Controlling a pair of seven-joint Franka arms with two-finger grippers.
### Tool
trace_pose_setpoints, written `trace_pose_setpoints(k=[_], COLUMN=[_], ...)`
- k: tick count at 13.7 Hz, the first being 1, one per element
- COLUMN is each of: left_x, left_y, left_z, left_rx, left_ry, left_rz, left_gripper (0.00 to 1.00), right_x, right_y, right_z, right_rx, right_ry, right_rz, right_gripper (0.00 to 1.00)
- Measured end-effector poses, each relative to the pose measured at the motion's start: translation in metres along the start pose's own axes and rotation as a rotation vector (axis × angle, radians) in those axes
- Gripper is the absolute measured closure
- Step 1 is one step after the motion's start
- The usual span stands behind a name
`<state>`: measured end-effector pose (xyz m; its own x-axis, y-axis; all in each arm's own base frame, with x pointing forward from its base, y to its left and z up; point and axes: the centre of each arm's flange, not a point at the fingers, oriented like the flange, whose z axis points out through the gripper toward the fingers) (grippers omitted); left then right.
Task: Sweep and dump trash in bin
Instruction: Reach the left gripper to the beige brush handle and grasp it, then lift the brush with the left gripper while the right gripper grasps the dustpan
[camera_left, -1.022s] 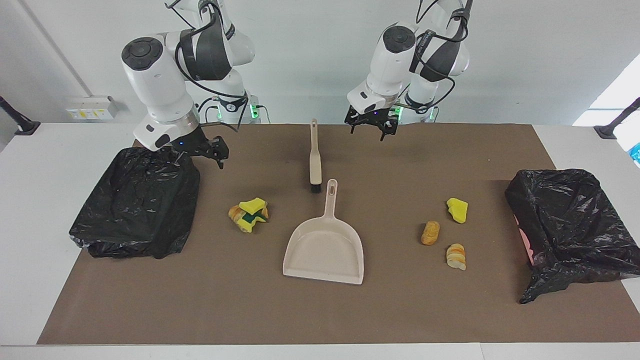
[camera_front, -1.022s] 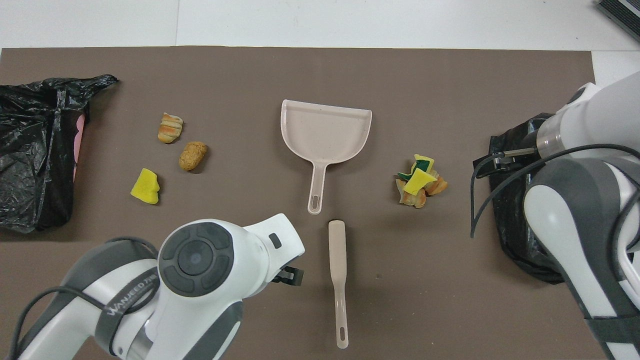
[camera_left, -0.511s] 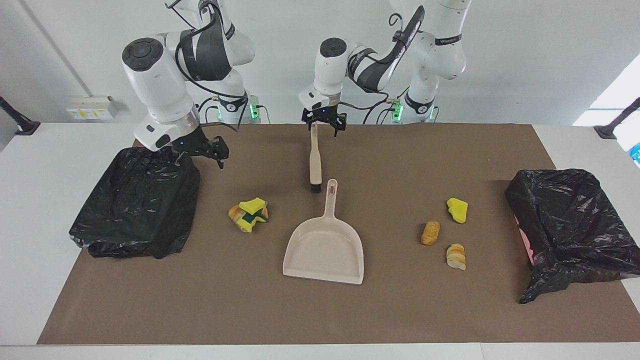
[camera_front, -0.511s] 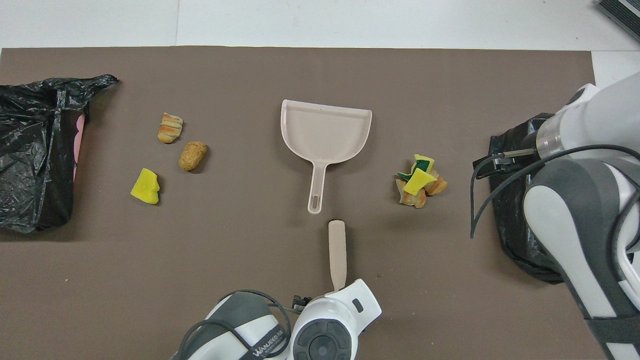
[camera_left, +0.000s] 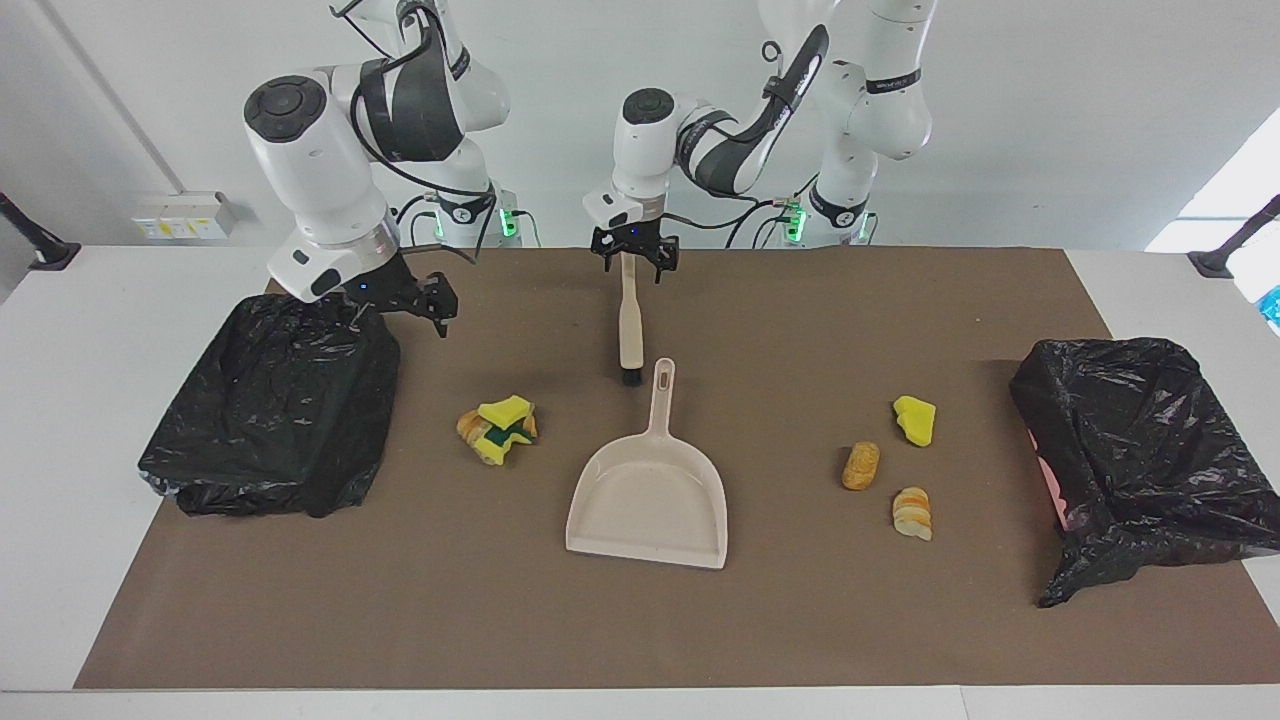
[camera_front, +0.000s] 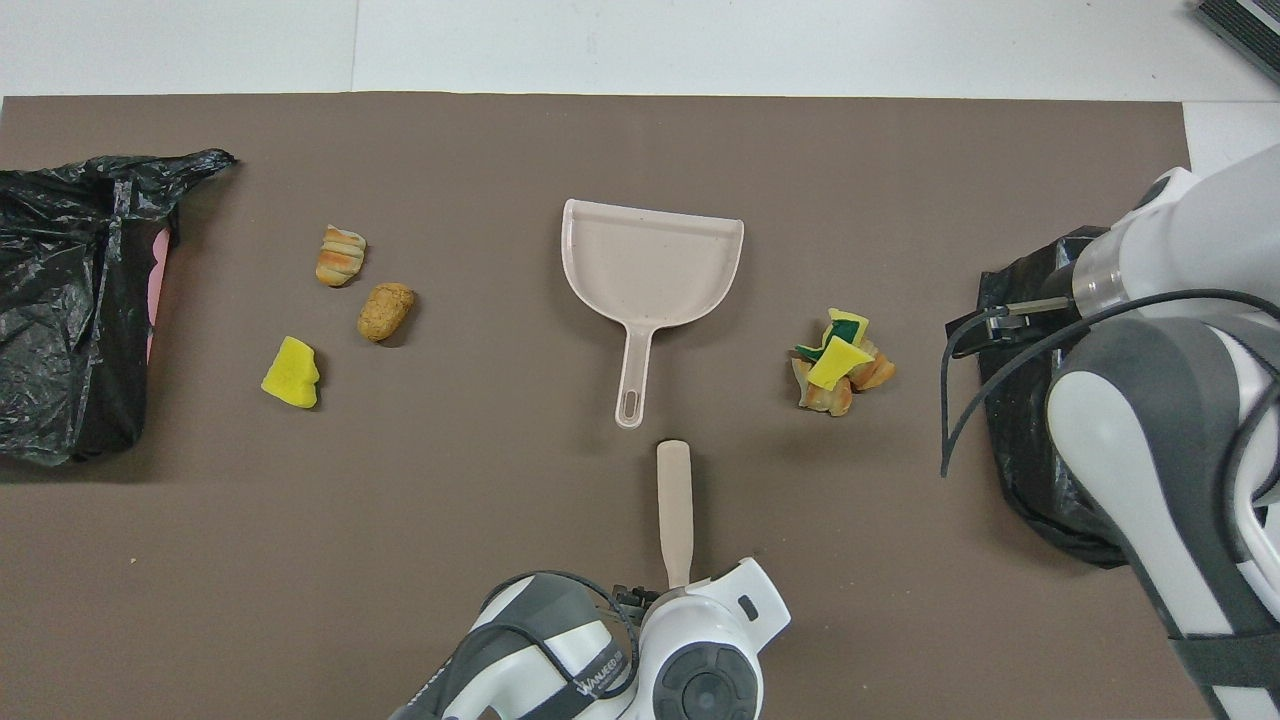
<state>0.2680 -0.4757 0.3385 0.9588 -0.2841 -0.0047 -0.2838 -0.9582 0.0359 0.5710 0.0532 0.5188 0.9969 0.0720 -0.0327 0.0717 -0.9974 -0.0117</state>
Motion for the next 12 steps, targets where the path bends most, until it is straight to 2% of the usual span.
trace_pose_setpoints(k=[3, 4, 6, 8, 9, 12], left_x=[0.001, 0.001, 0.001, 0.000, -0.001, 0.003], left_y=[0.001, 0.001, 0.001, 0.001, 0.000, -0.009], left_z=[-0.002, -0.002, -0.002, -0.001, -0.001, -0.010], left_rx=[-0.003, -0.003, -0.003, 0.005, 0.011, 0.027], left_ry=[0.004, 0.004, 0.004, -0.005, -0.011, -0.027], left_rz=[-0.015, -0.016, -0.018, -0.021, -0.021, -0.038], left_gripper=[0.05, 0.16, 0.46, 0.68, 0.74, 0.74], right_x=[0.000, 0.000, 0.000, 0.000, 0.000, 0.000], right_y=[0.000, 0.000, 0.000, 0.000, 0.000, 0.000], right_z=[0.000, 0.000, 0.000, 0.000, 0.000, 0.000], right_rx=[0.000, 0.000, 0.000, 0.000, 0.000, 0.000], right_ry=[0.000, 0.000, 0.000, 0.000, 0.000, 0.000], right_rz=[0.000, 0.000, 0.000, 0.000, 0.000, 0.000], right_gripper=[0.00, 0.00, 0.00, 0.00, 0.00, 0.00])
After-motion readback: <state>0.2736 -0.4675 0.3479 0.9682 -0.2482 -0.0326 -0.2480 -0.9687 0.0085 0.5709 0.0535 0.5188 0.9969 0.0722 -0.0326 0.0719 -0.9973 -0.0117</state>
